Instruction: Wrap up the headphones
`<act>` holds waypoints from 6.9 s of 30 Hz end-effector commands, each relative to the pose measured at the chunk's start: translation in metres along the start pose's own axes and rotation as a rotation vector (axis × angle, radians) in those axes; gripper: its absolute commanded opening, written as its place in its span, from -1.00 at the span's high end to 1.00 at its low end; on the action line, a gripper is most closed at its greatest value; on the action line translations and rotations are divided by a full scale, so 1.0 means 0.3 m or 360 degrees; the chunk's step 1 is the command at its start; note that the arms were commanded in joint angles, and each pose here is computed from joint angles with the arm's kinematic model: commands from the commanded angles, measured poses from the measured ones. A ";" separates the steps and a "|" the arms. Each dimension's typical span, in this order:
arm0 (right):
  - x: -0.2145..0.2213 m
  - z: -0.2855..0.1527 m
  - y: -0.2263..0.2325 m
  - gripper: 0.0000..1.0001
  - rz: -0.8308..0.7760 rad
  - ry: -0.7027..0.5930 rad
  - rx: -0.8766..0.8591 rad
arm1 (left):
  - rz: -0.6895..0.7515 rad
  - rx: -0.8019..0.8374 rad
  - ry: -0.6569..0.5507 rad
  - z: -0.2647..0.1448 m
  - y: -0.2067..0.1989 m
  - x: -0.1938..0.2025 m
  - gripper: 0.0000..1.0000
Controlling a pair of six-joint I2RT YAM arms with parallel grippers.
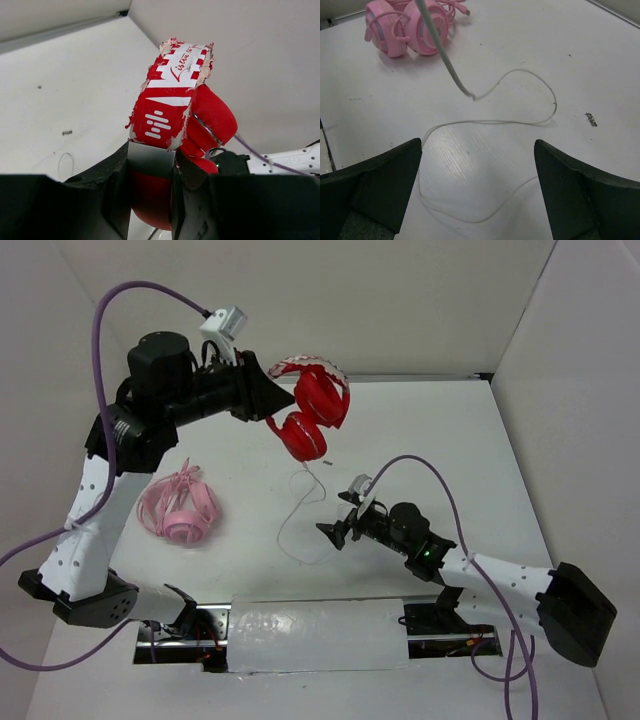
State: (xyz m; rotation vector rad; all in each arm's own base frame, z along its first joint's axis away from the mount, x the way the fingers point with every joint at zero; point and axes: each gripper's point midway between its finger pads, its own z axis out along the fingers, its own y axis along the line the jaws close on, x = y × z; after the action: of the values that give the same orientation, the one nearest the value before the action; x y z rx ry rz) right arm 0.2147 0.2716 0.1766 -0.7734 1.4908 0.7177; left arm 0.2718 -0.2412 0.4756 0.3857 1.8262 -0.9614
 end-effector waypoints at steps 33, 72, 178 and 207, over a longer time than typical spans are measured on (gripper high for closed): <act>-0.335 0.315 -0.140 0.70 0.0204 -0.0687 0.0154 | -0.0036 0.0388 -0.0443 -0.273 -0.250 -0.153 1.00; -0.469 0.069 -0.611 1.00 -0.0036 0.0720 0.0778 | 0.0084 0.0124 0.0801 0.225 0.170 0.803 1.00; -0.545 -0.086 -0.118 1.00 0.0163 0.0410 0.0142 | -0.0626 -0.1254 0.0399 0.332 0.724 0.444 1.00; -0.766 0.047 -0.146 0.95 0.0502 0.0245 0.0127 | -0.0376 -0.1511 0.0221 0.338 0.559 0.504 1.00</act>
State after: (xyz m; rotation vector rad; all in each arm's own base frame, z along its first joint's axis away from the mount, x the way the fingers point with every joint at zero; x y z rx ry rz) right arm 0.2709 0.2623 0.3815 -0.5397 1.8409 0.7766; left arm 0.3661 -0.2504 0.2529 -0.1976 2.2947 -0.2607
